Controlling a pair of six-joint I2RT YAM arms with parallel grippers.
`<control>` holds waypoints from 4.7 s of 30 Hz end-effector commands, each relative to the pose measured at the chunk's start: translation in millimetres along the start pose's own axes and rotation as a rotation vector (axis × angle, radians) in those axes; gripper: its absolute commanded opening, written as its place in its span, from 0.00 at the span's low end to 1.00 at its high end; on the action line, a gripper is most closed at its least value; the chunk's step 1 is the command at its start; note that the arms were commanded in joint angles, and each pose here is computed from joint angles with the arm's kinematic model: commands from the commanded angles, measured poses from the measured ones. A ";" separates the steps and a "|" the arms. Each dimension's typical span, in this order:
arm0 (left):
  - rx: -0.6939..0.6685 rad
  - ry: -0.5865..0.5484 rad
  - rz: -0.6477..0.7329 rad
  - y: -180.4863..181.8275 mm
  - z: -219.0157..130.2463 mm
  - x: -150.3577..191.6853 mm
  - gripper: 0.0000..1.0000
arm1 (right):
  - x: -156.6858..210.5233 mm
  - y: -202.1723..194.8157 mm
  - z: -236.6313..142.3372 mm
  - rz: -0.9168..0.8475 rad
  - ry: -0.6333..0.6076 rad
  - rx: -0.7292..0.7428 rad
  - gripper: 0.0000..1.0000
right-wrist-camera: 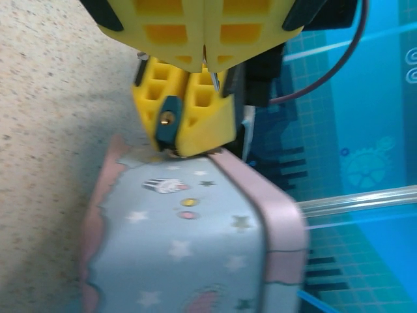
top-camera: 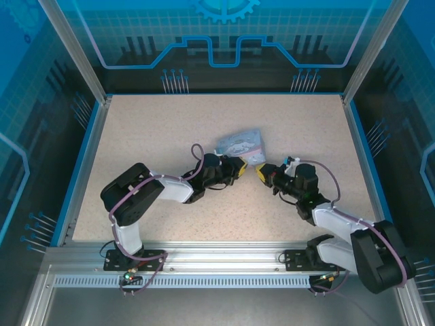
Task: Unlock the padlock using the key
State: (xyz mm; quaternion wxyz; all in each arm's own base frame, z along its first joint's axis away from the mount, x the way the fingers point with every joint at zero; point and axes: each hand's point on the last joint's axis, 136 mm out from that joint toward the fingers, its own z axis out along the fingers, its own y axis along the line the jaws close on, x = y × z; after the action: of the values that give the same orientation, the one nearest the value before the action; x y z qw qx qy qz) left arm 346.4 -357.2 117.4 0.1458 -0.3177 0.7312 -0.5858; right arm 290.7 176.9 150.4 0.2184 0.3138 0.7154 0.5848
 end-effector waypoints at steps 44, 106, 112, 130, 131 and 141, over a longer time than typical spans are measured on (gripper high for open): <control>0.180 0.056 -0.038 -56.0 -19.7 12.4 0.00 | 7.2 11.9 18.1 -0.044 -0.027 -0.061 0.00; 0.199 0.084 -0.019 -64.1 -23.7 18.6 0.00 | 8.3 7.7 51.7 -0.188 0.083 0.014 0.00; 0.195 0.067 -0.014 -65.6 -23.7 16.6 0.00 | 19.1 10.4 46.3 -0.143 0.103 0.010 0.00; 0.168 0.064 0.010 -64.0 -22.1 18.5 0.00 | 24.8 24.8 50.4 -0.086 0.089 -0.011 0.00; 0.168 0.066 0.010 -63.8 -20.6 19.4 0.00 | 25.5 27.8 53.7 -0.086 0.090 -0.017 0.00; 0.160 0.089 -0.005 -52.0 -9.0 29.2 0.00 | 23.5 30.1 71.5 -0.052 0.061 -0.024 0.00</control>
State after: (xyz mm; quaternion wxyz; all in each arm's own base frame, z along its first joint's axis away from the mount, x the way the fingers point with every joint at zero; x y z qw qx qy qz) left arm 357.6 -335.0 139.2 0.1752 -0.3529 0.6970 -0.5991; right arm 330.9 223.4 138.6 0.2181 0.3096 0.7406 0.5551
